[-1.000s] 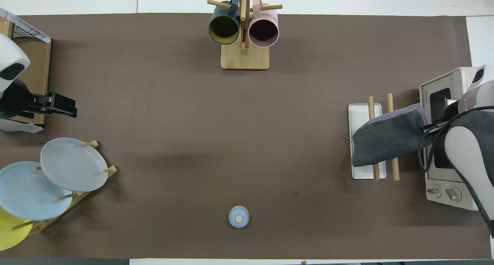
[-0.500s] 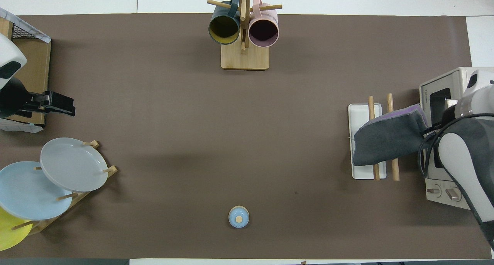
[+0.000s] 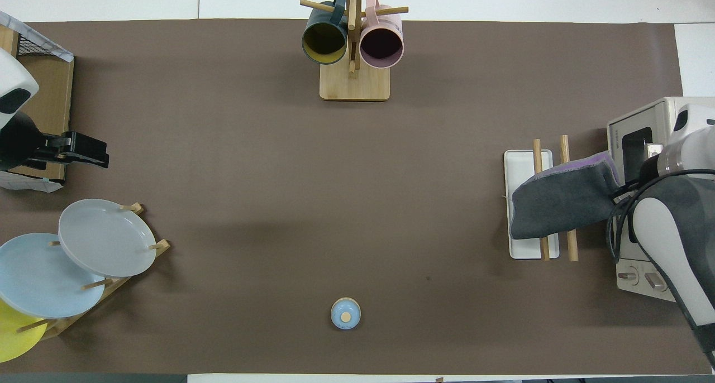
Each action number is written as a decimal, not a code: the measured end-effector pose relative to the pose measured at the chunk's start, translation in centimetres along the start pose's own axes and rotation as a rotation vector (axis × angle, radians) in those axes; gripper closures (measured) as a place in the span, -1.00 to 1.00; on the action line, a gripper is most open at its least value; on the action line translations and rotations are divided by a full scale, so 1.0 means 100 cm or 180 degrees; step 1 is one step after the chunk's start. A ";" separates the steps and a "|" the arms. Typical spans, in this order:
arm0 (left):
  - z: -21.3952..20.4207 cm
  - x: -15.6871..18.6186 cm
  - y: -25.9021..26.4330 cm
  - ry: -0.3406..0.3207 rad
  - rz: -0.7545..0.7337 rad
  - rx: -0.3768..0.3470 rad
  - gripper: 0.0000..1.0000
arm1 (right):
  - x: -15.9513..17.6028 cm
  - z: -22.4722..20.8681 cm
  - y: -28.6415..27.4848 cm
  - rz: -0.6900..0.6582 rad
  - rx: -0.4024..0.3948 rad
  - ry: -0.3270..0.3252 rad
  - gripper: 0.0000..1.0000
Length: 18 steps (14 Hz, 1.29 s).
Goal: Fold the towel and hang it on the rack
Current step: 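Open the right gripper and release the towel over the rod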
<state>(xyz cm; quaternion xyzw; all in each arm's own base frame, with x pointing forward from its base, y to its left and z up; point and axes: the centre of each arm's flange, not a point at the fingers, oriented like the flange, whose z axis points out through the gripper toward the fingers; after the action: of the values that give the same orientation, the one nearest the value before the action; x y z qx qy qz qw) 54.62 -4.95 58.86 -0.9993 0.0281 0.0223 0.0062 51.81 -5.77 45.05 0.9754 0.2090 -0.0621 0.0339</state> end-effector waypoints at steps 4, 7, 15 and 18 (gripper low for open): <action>0.000 0.000 -0.001 0.0000 -0.0009 -0.0001 -1.00 | -0.003 0.001 0.008 -0.0129 -0.0014 0.0034 0.96; 0.000 0.000 -0.002 0.0000 -0.0015 -0.0001 -1.00 | -0.004 0.002 0.009 -0.0162 -0.0016 0.0040 0.89; 0.000 0.000 -0.003 0.0000 -0.0017 -0.0001 -1.00 | -0.004 0.001 0.008 -0.0169 -0.0018 0.0041 -0.42; 0.000 0.000 -0.003 0.0000 -0.0017 -0.0001 -1.00 | -0.003 0.005 0.001 -0.0205 0.0008 0.0003 -0.98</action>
<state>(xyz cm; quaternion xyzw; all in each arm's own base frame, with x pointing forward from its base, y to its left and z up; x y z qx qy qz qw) 54.64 -4.67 58.86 -0.9994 0.0254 0.0223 0.0061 51.55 -6.06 44.62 0.9682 0.2403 -0.0630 0.0306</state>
